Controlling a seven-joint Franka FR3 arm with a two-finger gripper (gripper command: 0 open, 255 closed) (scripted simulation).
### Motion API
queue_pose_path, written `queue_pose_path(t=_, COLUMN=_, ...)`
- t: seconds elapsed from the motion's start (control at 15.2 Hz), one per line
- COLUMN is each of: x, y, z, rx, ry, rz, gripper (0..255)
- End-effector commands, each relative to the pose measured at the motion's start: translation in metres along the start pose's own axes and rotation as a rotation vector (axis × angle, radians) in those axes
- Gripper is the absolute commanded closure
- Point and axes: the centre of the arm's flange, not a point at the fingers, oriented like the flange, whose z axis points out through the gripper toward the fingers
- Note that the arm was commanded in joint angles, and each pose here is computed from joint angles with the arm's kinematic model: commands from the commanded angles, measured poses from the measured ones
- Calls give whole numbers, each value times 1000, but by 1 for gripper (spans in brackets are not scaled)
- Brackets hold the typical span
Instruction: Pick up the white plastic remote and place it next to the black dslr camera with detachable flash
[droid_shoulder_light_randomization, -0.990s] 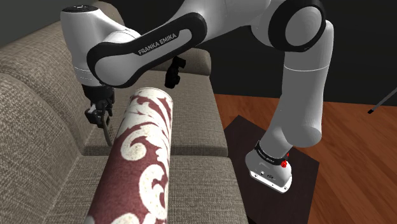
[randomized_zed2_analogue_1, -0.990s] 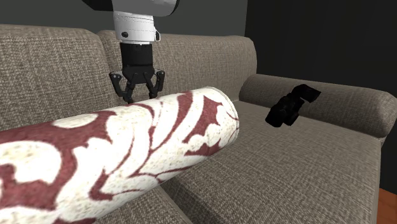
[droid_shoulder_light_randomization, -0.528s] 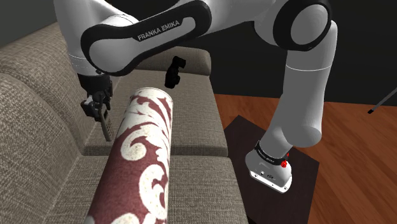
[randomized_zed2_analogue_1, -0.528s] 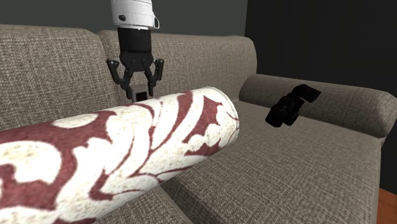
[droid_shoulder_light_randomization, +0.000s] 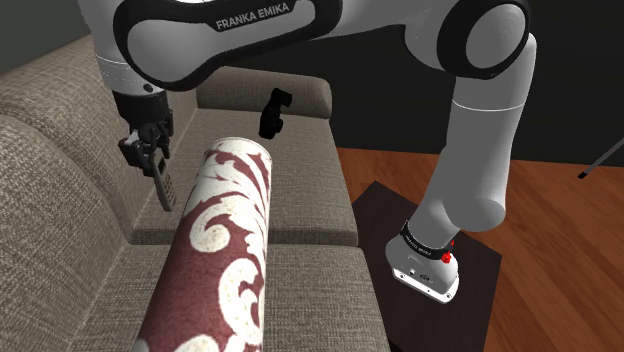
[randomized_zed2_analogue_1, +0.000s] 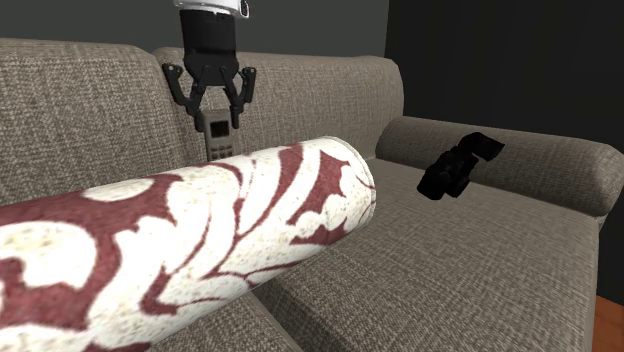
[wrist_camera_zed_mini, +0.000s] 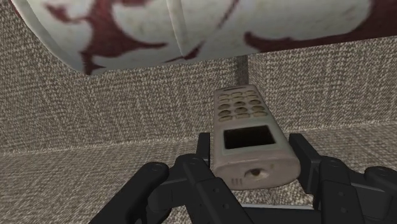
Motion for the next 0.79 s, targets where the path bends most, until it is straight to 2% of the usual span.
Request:
queue_pose_path(t=0.0, x=2, y=0, z=-11, rx=0, ry=0, rz=0, gripper=255)
queue_pose_path(t=0.73, x=6, y=-2, z=-69, rx=0, ry=0, rz=0, gripper=255)
